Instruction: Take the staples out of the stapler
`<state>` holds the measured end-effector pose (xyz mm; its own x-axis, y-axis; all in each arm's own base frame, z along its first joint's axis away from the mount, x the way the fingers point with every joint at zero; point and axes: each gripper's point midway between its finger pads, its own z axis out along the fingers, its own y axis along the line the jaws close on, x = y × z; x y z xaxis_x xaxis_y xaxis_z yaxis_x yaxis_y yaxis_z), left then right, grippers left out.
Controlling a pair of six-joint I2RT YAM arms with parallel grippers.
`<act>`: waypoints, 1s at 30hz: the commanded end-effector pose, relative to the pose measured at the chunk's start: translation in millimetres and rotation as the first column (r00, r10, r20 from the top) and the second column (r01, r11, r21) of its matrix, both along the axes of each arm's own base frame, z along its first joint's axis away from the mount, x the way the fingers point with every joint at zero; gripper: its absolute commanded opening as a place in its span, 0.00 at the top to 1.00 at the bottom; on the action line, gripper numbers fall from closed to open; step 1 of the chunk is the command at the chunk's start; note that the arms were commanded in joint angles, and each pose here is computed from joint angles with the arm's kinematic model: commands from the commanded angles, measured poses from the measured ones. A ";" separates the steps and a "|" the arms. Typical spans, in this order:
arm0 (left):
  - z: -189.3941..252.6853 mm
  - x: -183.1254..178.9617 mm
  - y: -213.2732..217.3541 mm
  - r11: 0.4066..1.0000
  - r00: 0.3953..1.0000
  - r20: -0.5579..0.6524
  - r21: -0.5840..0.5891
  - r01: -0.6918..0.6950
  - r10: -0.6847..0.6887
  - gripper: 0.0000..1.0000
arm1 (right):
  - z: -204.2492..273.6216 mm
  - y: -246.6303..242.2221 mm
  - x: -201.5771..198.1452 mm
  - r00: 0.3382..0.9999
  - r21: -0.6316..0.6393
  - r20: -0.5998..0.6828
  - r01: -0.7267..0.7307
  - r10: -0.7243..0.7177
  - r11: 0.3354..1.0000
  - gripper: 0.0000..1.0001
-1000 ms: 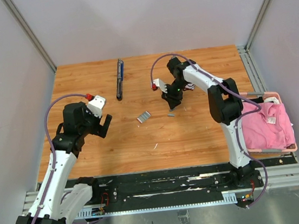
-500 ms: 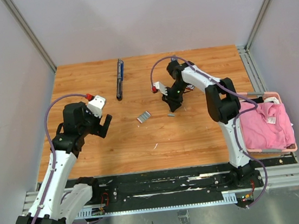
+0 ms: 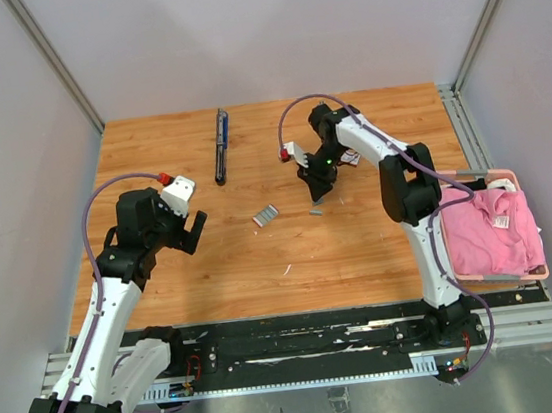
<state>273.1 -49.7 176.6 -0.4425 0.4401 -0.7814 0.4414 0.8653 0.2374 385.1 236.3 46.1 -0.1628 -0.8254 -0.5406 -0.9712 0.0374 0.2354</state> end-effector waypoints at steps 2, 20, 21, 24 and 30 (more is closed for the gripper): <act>5.7 1.8 0.4 1.000 1.000 0.029 -0.003 0.001 -0.001 0.02 | -1.3 -6.4 -4.5 0.995 0.015 -0.096 0.037 -0.035 0.999 0.71; 4.5 2.2 0.6 1.000 1.000 0.025 -0.001 0.000 0.000 0.02 | -6.1 -7.0 -4.2 0.992 0.018 -0.120 0.052 -0.049 0.998 0.74; 4.5 2.2 0.7 1.000 1.000 0.025 -0.001 0.000 0.000 0.02 | -6.2 -6.8 -3.8 0.991 0.018 -0.120 0.053 -0.050 0.998 0.75; 4.4 2.1 0.7 1.000 1.000 0.024 -0.001 0.000 0.000 0.02 | -6.8 -6.2 -3.5 0.991 0.016 -0.121 0.054 -0.052 0.998 0.76; 4.5 2.1 0.4 1.000 1.000 0.025 -0.002 0.001 -0.001 0.02 | -10.7 -8.4 -4.2 0.991 0.003 -0.125 0.053 -0.053 0.999 0.79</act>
